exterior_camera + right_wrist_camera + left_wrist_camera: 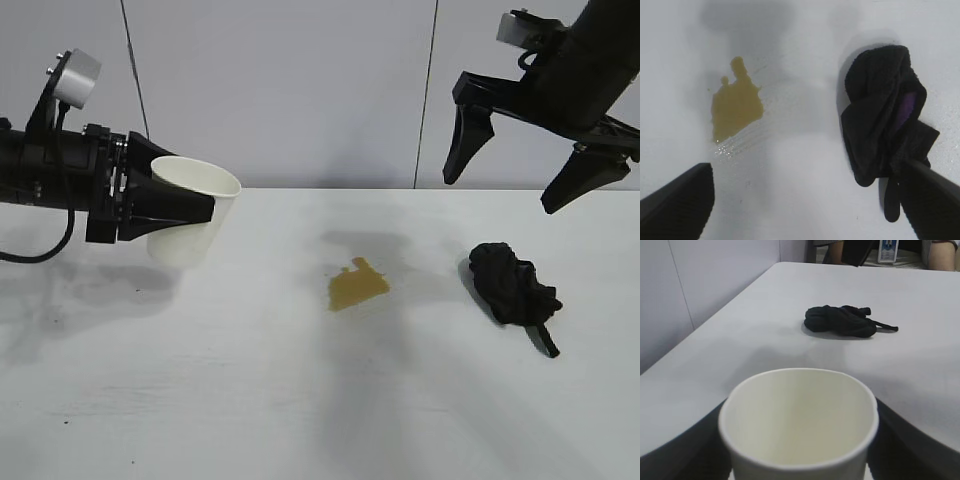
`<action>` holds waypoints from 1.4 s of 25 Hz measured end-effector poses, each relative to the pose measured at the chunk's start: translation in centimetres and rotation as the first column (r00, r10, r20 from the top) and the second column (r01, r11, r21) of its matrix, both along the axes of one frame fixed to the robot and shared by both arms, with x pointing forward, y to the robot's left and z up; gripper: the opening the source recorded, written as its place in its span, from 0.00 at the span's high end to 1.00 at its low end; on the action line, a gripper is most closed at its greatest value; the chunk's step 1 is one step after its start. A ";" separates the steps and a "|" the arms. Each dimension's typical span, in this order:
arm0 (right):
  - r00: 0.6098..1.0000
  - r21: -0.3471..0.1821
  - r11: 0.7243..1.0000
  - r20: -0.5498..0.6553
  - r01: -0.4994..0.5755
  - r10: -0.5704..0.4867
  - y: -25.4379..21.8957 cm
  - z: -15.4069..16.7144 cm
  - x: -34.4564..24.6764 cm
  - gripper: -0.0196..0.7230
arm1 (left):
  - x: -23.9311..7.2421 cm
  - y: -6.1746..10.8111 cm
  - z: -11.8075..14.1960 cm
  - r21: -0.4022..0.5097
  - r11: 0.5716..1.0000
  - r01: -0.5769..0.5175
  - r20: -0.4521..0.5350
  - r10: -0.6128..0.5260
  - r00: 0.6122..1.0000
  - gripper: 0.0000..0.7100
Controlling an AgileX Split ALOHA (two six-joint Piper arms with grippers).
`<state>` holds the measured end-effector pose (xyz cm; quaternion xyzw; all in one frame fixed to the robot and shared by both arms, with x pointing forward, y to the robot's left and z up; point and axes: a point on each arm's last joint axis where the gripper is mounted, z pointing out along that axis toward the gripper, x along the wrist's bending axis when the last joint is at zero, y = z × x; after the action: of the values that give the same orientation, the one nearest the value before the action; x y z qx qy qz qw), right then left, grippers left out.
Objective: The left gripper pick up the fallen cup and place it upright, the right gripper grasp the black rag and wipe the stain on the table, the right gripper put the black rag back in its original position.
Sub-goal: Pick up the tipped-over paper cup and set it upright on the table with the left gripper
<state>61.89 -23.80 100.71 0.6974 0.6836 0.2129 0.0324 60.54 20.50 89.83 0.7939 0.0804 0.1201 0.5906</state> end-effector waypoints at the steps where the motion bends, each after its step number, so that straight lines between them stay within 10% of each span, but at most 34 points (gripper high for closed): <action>1: 1.000 0.000 1.000 0.000 0.000 0.000 0.0 0.0 0.0 0.04 | -0.3 0.0 -0.2 0.001 1.000 0.001 -0.007 -0.001 1.000 0.32; 30: 1.000 -0.002 1.000 -0.003 -0.004 0.004 0.0 0.0 0.0 0.04 | -1.3 0.1 -4.6 0.042 0.999 0.023 -0.030 -0.022 0.999 0.32; 35: 1.000 -0.002 1.000 -0.003 -0.004 0.004 0.0 0.0 0.0 0.04 | -1.3 0.1 -4.6 0.041 0.999 0.024 -0.030 -0.023 0.999 0.17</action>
<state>61.86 -23.80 100.70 0.6963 0.6852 0.2113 0.0316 59.28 20.61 85.24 0.8086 0.0771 0.1031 0.5740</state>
